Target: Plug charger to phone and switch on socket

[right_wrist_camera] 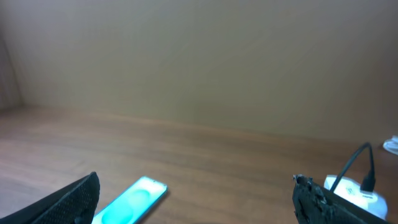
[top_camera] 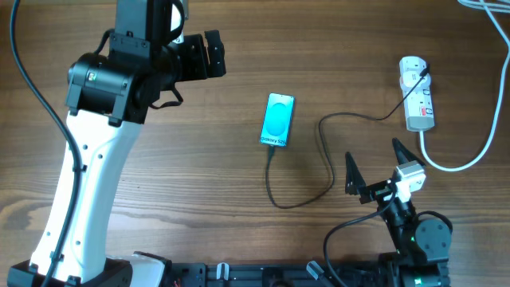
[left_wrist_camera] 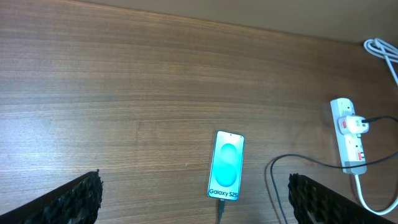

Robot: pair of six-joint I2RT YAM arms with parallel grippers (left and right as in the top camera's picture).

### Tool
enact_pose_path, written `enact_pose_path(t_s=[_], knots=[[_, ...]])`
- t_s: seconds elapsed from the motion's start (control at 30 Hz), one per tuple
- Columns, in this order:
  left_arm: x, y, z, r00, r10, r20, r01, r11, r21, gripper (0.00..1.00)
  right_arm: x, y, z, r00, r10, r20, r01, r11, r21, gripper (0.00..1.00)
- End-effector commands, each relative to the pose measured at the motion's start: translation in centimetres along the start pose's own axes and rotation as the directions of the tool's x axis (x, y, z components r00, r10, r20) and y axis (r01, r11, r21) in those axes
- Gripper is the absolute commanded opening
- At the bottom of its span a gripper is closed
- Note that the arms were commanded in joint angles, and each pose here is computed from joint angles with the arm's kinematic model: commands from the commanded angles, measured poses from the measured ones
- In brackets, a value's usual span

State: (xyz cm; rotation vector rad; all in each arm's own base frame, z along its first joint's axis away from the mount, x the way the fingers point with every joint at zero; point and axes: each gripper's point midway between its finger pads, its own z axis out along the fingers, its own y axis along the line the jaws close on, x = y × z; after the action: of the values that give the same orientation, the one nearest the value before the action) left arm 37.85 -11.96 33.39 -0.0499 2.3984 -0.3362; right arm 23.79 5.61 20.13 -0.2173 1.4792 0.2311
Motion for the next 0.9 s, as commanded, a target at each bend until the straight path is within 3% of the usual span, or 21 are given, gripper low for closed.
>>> enact_pose_path(t_s=[0.0,0.17,0.37,0.87], knots=[[0.0,0.1,0.1,1.0,0.003,0.002,-0.003,1.0,-0.008,1.0,0.8,-0.6,0.0,1.0,-0.009,-0.006,0.009,0.999,0.039,1.0],[0.0,0.1,0.1,1.0,0.003,0.002,-0.003,1.0,-0.009,1.0,2.6,-2.0,-0.2,0.997,0.005,-0.078,0.005,0.993,0.116,1.0],[0.0,0.1,0.1,1.0,0.003,0.002,-0.003,1.0,-0.008,1.0,2.6,-2.3,-0.2,0.995,-0.057,-0.087,0.069,0.989,0.132,1.0],[0.0,0.1,0.1,1.0,0.003,0.002,-0.003,1.0,-0.009,1.0,2.6,-2.9,-0.3,0.995,-0.049,-0.086,0.062,0.986,0.154,1.0]])
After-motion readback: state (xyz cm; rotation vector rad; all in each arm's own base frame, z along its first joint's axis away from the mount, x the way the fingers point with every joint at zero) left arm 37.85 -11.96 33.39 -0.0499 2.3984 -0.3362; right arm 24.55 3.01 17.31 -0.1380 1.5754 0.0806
